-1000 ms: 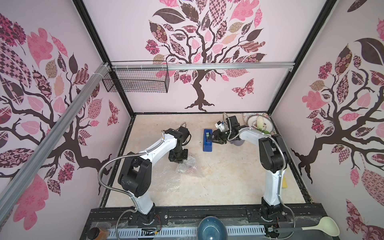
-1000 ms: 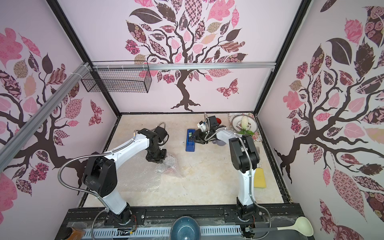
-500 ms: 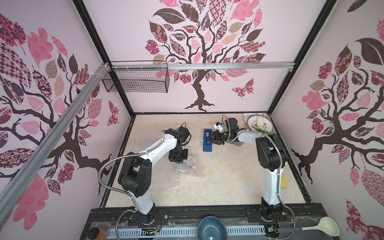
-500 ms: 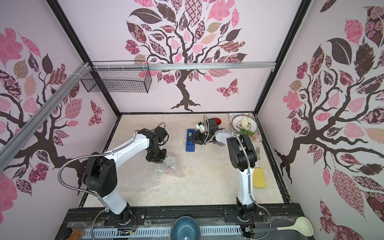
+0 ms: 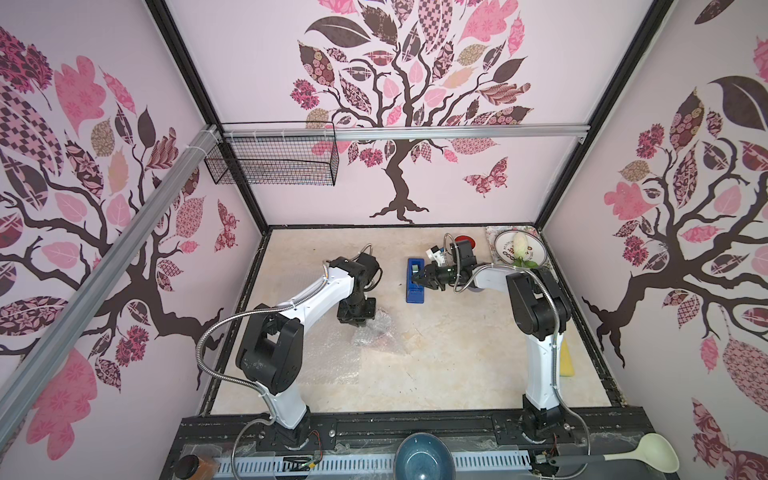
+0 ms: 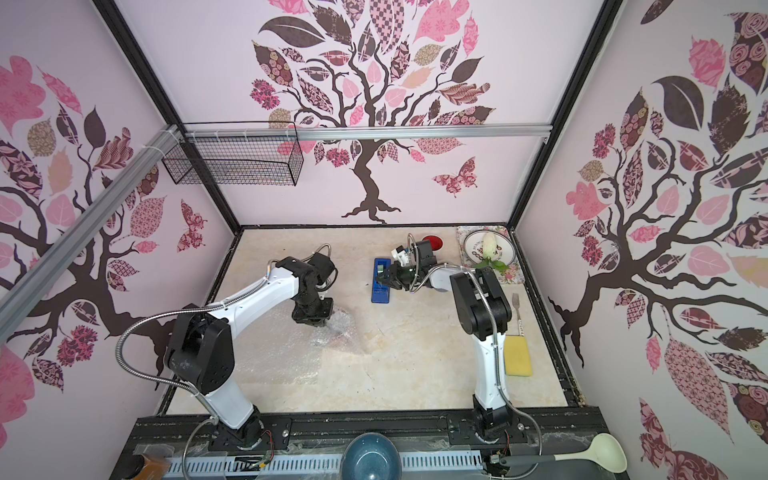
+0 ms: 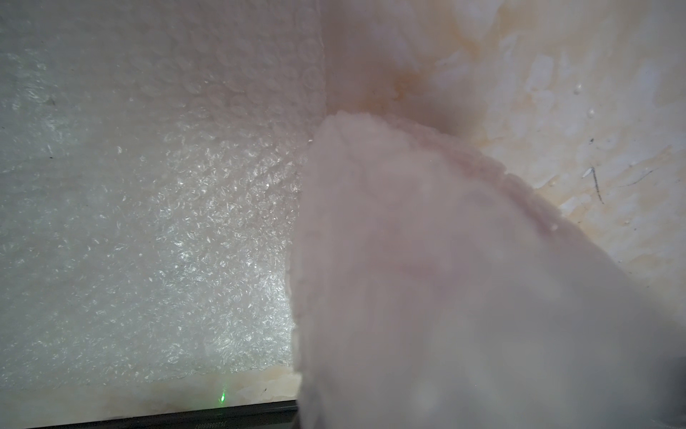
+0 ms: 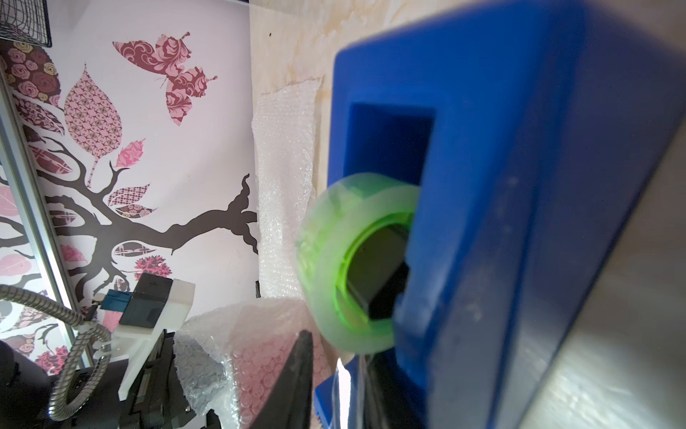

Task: Wrap mugs in bubble wrap
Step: Tear off the tape using the Tape Cutter.

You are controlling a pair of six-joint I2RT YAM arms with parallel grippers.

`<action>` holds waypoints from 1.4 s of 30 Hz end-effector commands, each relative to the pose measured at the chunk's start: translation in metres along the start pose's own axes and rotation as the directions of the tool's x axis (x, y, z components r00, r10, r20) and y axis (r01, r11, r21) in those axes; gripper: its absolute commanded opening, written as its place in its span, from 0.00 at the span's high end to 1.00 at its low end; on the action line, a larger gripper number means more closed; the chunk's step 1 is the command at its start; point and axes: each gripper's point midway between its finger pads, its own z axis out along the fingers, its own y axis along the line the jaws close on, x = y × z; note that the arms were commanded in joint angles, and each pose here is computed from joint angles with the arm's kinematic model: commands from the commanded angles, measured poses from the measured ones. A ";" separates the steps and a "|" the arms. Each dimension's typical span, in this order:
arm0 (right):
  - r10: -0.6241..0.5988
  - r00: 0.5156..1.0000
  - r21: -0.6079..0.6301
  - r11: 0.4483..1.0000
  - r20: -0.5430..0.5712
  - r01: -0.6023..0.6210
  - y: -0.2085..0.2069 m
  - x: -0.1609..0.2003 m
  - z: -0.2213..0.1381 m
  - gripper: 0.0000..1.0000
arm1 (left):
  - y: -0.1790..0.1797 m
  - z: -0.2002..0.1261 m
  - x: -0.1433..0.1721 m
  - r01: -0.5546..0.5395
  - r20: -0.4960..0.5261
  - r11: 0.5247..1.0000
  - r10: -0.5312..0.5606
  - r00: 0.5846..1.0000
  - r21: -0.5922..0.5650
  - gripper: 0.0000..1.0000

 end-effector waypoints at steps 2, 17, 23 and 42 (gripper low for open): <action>0.004 1.000 -0.039 0.999 0.019 -0.003 0.015 -0.009 0.000 0.92 | -0.005 -0.014 -0.010 -0.005 0.056 0.999 0.003 0.998 0.032 1.00; -0.065 0.991 -0.133 0.988 0.115 0.080 0.110 -0.069 -0.029 1.00 | -0.002 -0.006 -0.005 0.005 0.049 0.999 -0.007 0.999 0.033 1.00; -0.071 0.988 -0.171 0.981 0.140 0.095 0.136 -0.080 -0.037 1.00 | 0.000 -0.003 -0.002 0.006 0.043 0.999 -0.007 0.999 0.033 1.00; -0.020 0.985 -0.234 0.970 0.173 0.060 0.157 -0.047 -0.065 1.00 | 0.003 0.015 0.007 0.019 0.003 0.999 -0.019 1.000 0.036 1.00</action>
